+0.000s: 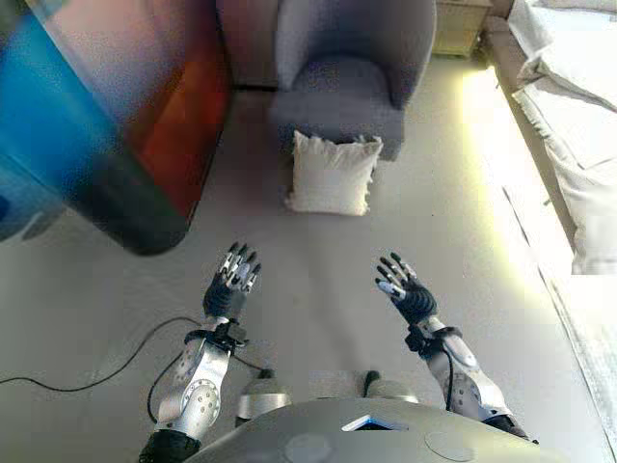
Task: Pick up the cushion and take it to the sofa
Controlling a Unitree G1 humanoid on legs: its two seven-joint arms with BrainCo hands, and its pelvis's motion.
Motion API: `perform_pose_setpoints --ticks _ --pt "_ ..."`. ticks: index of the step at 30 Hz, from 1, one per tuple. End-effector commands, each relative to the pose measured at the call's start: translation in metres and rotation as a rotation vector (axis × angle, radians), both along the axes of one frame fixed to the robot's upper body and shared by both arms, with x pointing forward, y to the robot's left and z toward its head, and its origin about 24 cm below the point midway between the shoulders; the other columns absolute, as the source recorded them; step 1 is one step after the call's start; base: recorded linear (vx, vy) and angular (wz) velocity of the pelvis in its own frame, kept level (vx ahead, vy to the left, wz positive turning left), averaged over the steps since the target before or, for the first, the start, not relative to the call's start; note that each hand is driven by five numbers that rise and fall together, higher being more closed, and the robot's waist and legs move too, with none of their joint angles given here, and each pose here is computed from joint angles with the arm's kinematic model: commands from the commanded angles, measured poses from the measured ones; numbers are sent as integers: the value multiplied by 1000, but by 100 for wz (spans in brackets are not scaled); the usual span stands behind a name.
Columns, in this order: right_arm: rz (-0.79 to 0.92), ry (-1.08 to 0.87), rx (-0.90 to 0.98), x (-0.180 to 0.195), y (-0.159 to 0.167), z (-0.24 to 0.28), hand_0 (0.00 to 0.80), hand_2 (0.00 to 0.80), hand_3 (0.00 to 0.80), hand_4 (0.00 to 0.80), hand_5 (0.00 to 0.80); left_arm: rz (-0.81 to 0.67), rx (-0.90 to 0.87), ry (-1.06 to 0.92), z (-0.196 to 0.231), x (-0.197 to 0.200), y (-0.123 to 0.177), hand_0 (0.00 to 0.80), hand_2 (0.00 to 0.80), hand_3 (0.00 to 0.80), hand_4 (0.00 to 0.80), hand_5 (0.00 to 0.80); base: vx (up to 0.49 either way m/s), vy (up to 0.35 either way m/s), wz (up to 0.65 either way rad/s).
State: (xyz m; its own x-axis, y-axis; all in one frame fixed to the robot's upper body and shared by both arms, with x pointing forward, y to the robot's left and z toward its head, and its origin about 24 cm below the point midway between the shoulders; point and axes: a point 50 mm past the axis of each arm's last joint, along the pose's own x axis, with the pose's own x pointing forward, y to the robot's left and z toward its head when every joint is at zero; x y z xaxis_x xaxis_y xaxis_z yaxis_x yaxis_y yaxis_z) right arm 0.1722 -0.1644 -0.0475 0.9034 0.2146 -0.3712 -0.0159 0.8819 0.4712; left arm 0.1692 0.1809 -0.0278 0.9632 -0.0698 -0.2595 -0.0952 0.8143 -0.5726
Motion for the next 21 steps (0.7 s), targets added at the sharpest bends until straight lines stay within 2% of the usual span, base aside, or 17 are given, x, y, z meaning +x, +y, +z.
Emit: perform_pose_setpoints --ticks 1,21 --pt "-26 -152 21 20 1 24 0 0 0 0 0 -47 37 -134 24 18 -4 0 0 0 0 0 0 0 0" --pt "-37 -153 19 19 -2 23 0 0 0 0 0 -43 71 -150 25 17 -1 0 0 0 0 0 0 0 0"
